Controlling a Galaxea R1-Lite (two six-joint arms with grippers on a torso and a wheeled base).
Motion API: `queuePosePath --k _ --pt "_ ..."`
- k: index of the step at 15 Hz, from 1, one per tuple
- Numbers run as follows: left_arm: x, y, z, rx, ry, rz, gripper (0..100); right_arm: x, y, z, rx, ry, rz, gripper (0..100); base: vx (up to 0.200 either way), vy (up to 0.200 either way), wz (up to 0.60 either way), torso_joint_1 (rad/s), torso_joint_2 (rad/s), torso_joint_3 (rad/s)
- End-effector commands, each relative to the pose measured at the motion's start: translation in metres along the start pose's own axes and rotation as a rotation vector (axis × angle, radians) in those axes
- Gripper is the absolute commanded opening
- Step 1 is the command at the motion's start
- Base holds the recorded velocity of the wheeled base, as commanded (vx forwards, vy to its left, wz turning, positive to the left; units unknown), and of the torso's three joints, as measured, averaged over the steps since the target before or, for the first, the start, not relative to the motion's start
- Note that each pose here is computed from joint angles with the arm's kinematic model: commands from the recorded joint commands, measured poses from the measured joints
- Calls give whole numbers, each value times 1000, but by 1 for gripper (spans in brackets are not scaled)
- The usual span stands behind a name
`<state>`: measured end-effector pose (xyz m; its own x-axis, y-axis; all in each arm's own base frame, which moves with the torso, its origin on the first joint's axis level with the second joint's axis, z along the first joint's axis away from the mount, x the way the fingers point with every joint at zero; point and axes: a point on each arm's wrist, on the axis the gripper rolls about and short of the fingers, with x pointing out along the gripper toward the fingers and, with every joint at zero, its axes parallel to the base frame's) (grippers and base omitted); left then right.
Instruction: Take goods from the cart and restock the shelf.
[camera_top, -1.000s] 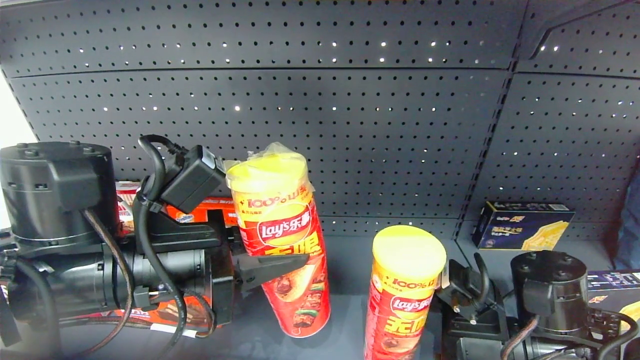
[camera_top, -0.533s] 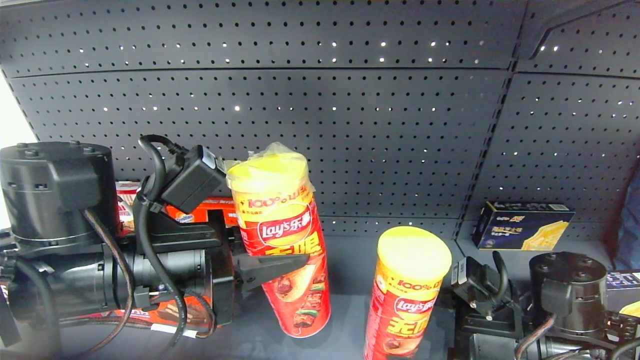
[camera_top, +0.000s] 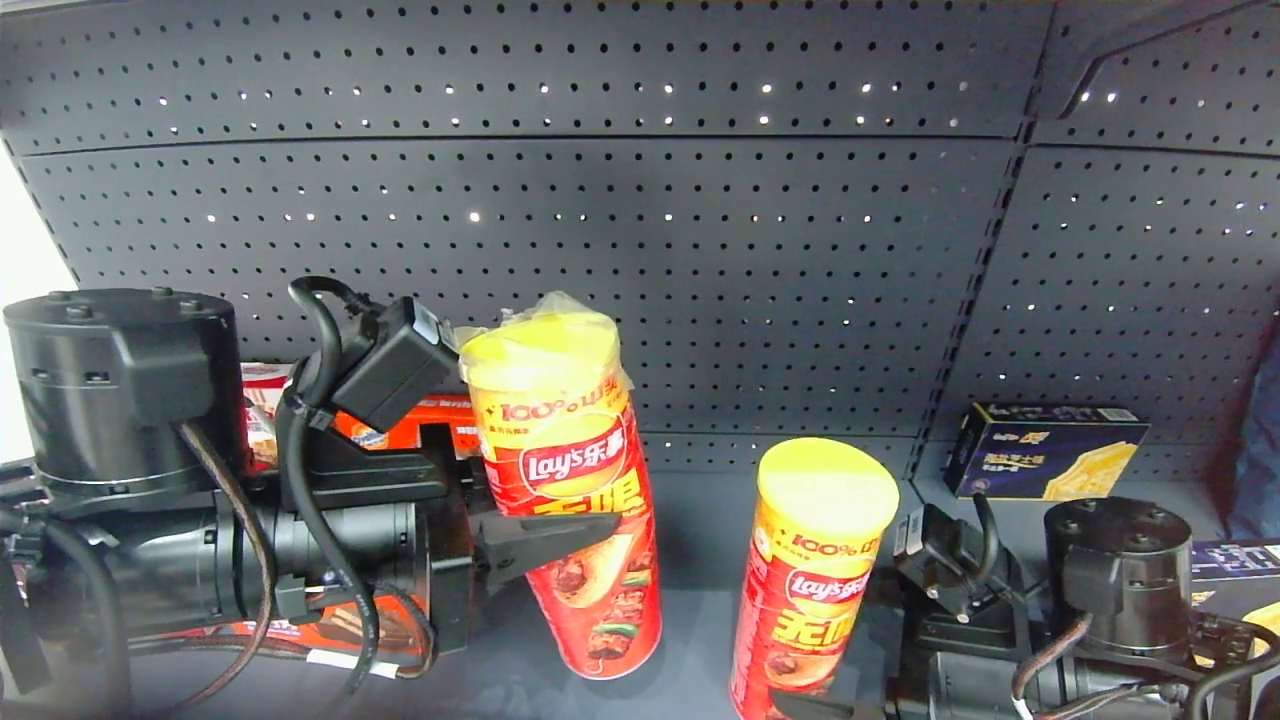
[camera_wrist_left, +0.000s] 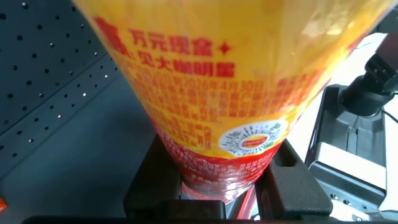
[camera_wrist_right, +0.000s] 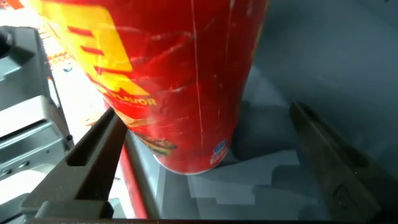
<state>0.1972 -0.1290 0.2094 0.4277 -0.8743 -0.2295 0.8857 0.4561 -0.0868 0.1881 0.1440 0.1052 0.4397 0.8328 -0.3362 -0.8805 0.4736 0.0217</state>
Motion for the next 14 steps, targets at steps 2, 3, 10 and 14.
queuePosePath --k 2,3,10,14 --pt "2 1 -3 -6 10 -2 0 1 -1 -2 1 3 -1 100 0 0 0 0 0 0" --pt "2 1 -4 -8 13 -3 0 0 1 0 -8 -13 1 100 0 0 0 0 0 0" --pt "-2 0 -2 -2 2 4 0 -113 31 27 -103 -342 -169 100 0 0 0 0 0 0" --pt "-2 0 -2 -2 3 7 0 -187 70 22 -104 -392 -322 100 0 0 0 0 0 0"
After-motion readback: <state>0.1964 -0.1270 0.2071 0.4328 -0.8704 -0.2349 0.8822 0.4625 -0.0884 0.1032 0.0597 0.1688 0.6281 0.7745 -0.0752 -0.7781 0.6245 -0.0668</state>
